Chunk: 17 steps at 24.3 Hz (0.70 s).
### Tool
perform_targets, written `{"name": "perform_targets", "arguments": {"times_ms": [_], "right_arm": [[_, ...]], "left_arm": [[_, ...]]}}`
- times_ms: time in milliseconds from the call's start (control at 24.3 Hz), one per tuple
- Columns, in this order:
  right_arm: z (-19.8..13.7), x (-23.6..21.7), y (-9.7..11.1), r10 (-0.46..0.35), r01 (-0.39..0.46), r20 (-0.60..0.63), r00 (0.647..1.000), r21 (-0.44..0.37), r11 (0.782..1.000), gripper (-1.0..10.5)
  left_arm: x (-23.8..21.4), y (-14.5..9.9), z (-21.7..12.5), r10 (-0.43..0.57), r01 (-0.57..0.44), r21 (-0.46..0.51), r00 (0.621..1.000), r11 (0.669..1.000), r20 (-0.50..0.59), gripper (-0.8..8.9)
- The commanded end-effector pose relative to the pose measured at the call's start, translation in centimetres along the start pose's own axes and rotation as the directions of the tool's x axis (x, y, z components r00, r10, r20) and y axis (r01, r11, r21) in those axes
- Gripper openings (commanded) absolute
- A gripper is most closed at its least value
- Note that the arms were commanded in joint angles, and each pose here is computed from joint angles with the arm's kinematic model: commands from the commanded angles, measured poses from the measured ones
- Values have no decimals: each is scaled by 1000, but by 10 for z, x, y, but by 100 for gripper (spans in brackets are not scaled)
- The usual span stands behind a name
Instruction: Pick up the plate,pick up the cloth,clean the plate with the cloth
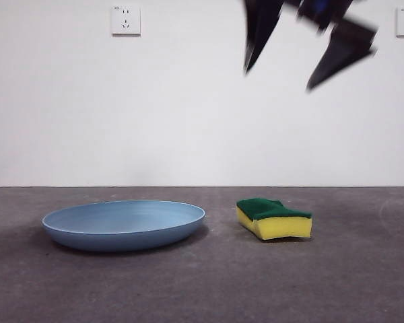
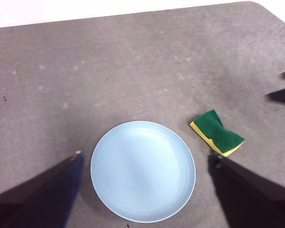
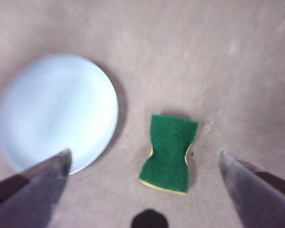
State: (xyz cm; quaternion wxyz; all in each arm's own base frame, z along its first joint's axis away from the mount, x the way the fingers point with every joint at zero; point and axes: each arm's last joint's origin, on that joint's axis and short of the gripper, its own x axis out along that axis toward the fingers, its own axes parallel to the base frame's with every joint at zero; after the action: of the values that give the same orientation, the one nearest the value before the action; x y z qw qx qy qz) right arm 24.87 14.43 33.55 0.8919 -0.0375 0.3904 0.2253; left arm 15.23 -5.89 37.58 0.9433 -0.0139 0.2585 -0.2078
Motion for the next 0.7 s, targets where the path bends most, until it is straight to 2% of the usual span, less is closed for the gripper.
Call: {"name": "perform_targets", "arguments": {"times_ms": [41,82,247,412,535,700], "right_arm": [[-2,-38,1,11,-11,77,997,0,1000,57],[-4,-54,1,16,-16,111,994,-2,1000,-10],[-12,-95,2,31,-24,213,977,-35,999,-12],[-21,-125,8,33,-6,311,950,-88,996,-12],[-35,-125,16,15,28,387,922,-105,994,-12],[-70,-102,21,-43,96,434,900,-100,990,-12]], "left_arm": [[0,0,0,-1,1,26,1000,1000,-4,57],[0,0,0,-1,1,42,1000,999,-6,-19],[-3,-1,-1,-4,4,44,1000,999,-5,-8],[-29,-7,1,-33,23,79,991,997,131,-8],[-48,-7,-8,-17,-14,117,966,993,260,-8],[-40,-2,-44,13,-48,112,955,993,296,-8]]}}
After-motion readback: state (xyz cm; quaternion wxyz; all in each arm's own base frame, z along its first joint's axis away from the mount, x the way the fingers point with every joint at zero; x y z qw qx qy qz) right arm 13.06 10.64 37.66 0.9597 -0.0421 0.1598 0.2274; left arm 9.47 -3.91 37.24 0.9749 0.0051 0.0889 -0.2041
